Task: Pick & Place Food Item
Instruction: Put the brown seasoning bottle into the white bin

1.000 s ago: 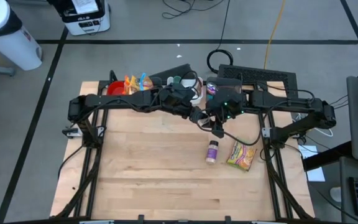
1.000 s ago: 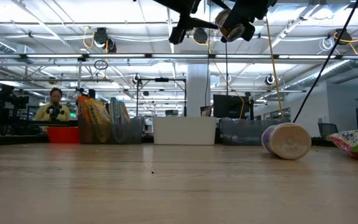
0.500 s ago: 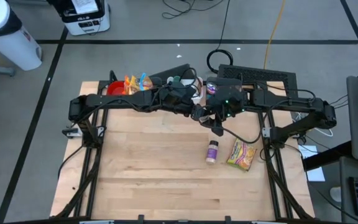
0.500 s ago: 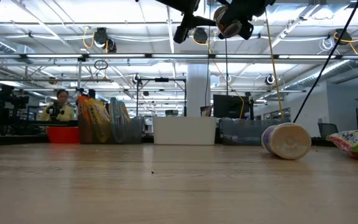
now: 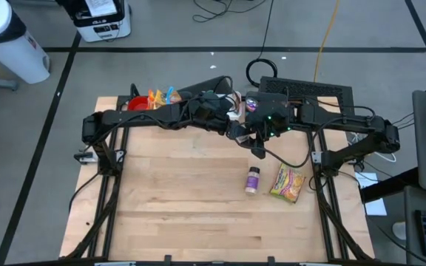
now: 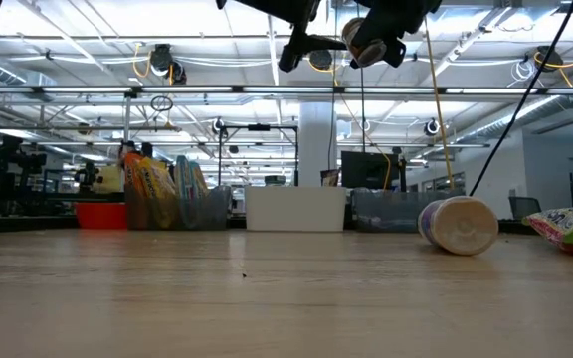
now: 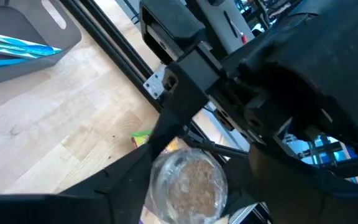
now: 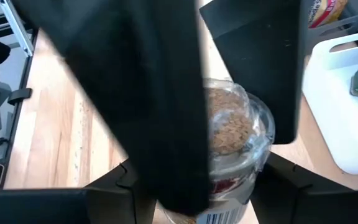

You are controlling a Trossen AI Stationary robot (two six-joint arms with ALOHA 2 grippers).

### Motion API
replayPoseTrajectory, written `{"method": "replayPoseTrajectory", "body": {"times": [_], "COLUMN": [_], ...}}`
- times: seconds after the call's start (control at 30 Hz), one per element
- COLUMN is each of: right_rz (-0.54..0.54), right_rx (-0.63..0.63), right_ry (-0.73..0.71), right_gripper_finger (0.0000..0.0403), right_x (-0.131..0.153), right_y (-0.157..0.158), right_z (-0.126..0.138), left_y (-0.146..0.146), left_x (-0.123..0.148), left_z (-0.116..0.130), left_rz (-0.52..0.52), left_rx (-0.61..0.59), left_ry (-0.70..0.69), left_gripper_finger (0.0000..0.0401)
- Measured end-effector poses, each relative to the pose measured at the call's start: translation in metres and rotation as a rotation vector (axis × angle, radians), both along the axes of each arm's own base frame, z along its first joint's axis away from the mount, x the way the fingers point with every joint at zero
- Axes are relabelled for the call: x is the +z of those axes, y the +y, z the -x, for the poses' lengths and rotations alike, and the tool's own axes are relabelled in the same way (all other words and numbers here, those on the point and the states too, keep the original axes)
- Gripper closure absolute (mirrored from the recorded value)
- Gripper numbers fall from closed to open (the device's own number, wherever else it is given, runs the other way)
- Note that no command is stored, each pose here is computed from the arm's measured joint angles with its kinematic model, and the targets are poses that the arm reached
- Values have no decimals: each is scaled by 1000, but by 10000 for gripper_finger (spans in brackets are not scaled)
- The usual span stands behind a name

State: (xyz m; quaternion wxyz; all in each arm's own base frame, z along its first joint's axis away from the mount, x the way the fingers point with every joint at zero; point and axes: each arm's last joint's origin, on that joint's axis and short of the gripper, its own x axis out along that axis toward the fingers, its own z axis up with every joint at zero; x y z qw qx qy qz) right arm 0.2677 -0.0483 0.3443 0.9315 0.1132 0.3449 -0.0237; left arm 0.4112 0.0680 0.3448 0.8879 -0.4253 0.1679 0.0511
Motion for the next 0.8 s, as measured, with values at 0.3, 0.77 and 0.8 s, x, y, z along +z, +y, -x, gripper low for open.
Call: {"method": "replayPoseTrajectory", "body": {"times": [0.3, 0.77, 0.8], "right_rz": [20, 49, 51], "right_rx": [3, 21, 24], "right_ry": [-2, 39, 39], "right_gripper_finger": [217, 217, 217], "right_x": [0, -3, -3], "right_y": [-5, -8, -8], "right_z": [1, 4, 4], "left_y": [0, 2, 2], "left_x": [-7, -20, -20], "left_z": [3, -8, -8], "left_rz": [-26, 68, 68], "left_rx": [21, 19, 20], "left_ry": [84, 85, 85], "left_gripper_finger": [76, 108, 110]}}
